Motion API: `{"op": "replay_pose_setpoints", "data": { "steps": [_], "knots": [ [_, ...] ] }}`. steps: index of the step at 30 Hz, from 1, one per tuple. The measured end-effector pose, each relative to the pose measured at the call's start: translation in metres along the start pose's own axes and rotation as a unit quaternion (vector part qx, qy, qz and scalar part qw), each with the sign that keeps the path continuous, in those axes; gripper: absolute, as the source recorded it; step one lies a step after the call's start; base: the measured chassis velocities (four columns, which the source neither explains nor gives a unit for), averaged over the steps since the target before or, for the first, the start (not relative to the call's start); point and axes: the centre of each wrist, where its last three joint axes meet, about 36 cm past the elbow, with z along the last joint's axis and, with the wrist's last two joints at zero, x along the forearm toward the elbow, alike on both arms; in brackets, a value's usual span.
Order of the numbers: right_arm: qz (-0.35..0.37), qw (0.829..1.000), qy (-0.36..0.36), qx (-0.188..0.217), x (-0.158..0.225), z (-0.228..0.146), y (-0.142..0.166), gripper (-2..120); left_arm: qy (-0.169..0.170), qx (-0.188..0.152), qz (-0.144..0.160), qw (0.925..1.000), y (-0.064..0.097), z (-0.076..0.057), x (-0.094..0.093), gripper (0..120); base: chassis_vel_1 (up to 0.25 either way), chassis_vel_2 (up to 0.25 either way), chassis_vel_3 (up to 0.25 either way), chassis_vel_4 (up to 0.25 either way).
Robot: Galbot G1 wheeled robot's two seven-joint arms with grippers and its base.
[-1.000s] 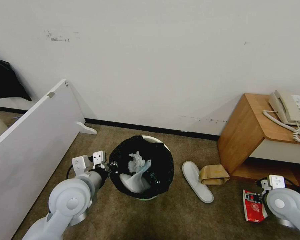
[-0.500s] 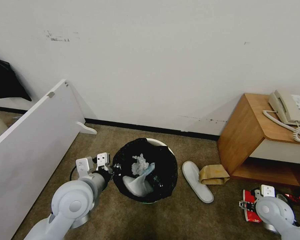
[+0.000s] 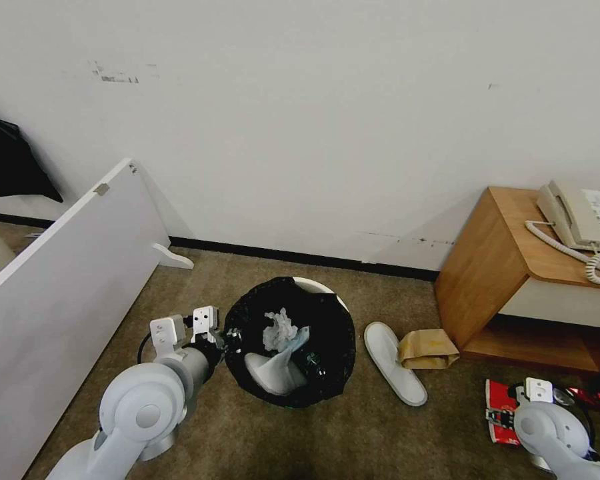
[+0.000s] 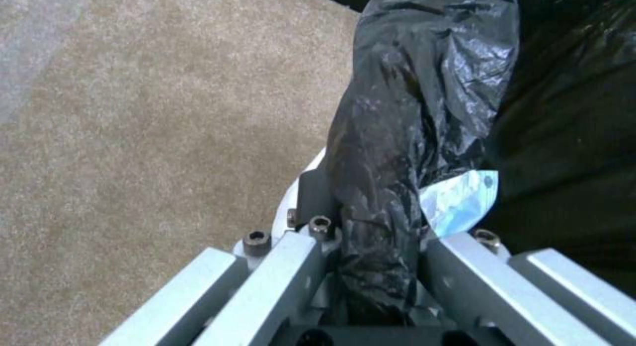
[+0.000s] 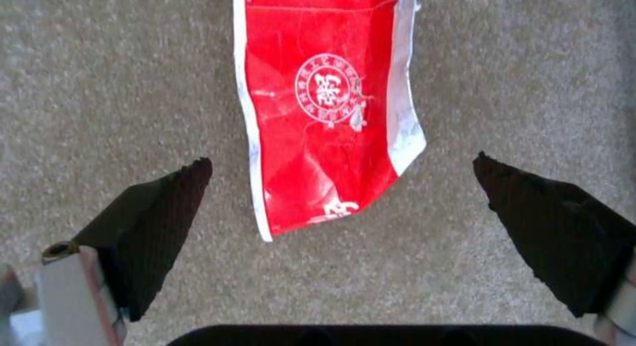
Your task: Pick up the trash bin, then pick up the garbage from the floor and place it into the trash bin.
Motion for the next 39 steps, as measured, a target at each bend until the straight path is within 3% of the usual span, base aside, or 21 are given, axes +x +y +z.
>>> {"op": "replay_pose_setpoints", "data": {
  "steps": [33,39],
  "knots": [
    [0.008,1.0,0.009,-0.012,-0.034,-0.014,0.003,100,0.006,-0.003,0.003,1.0,-0.002,0.001,-0.011,2,0.0,0.0,0.0,0.0],
    [-0.004,1.0,0.007,-0.008,-0.037,-0.021,0.019,100,0.008,0.0,0.003,1.0,-0.002,0.002,-0.014,2,0.0,0.0,0.0,0.0]
  ]
}}
